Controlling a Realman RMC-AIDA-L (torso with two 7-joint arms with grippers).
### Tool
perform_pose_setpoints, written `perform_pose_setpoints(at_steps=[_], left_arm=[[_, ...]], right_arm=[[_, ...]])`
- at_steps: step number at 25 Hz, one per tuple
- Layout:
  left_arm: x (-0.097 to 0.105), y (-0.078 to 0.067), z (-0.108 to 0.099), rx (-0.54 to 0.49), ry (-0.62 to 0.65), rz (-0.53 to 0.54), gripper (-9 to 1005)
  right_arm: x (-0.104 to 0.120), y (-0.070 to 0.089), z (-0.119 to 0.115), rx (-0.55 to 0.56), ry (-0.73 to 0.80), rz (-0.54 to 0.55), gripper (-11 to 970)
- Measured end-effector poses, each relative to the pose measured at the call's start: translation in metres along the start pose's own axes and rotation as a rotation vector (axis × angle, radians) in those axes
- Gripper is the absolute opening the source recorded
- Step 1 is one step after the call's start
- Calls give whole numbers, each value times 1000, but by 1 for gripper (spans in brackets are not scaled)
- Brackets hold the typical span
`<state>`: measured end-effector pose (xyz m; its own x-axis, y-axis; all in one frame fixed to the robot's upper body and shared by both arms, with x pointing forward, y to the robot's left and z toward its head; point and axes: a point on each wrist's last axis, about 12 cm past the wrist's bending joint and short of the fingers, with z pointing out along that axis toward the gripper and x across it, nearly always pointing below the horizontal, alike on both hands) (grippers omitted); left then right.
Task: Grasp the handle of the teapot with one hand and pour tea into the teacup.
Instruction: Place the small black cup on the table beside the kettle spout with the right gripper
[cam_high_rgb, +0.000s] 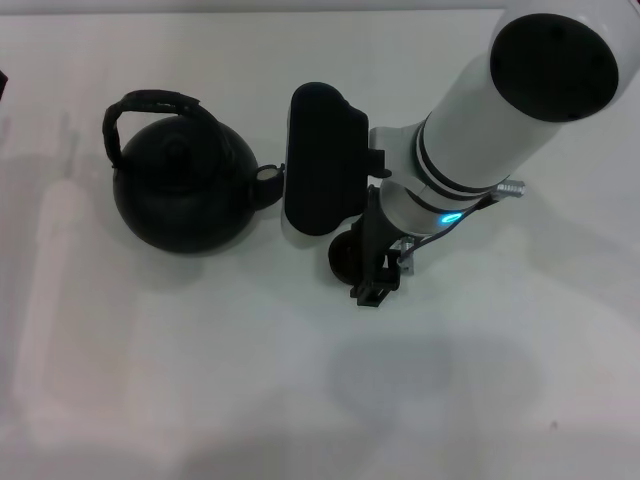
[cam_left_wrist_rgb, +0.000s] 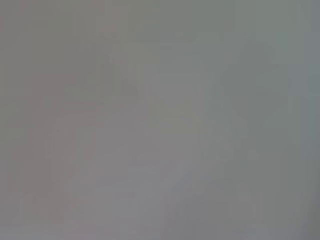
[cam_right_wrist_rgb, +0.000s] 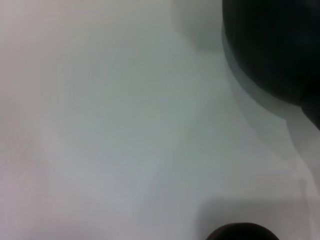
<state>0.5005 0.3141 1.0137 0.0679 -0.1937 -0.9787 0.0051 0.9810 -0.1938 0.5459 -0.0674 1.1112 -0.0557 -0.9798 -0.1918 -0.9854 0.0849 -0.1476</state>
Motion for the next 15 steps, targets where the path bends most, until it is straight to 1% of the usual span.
perform_pose_setpoints(at_steps=[8, 15], left_arm=[[-2, 1, -2, -1, -17, 0, 770], [-2, 0, -2, 1, -19, -2, 771]], right_arm=[[-1, 2, -2, -26, -35, 7, 846], [5, -1, -3, -36, -114, 52, 847]])
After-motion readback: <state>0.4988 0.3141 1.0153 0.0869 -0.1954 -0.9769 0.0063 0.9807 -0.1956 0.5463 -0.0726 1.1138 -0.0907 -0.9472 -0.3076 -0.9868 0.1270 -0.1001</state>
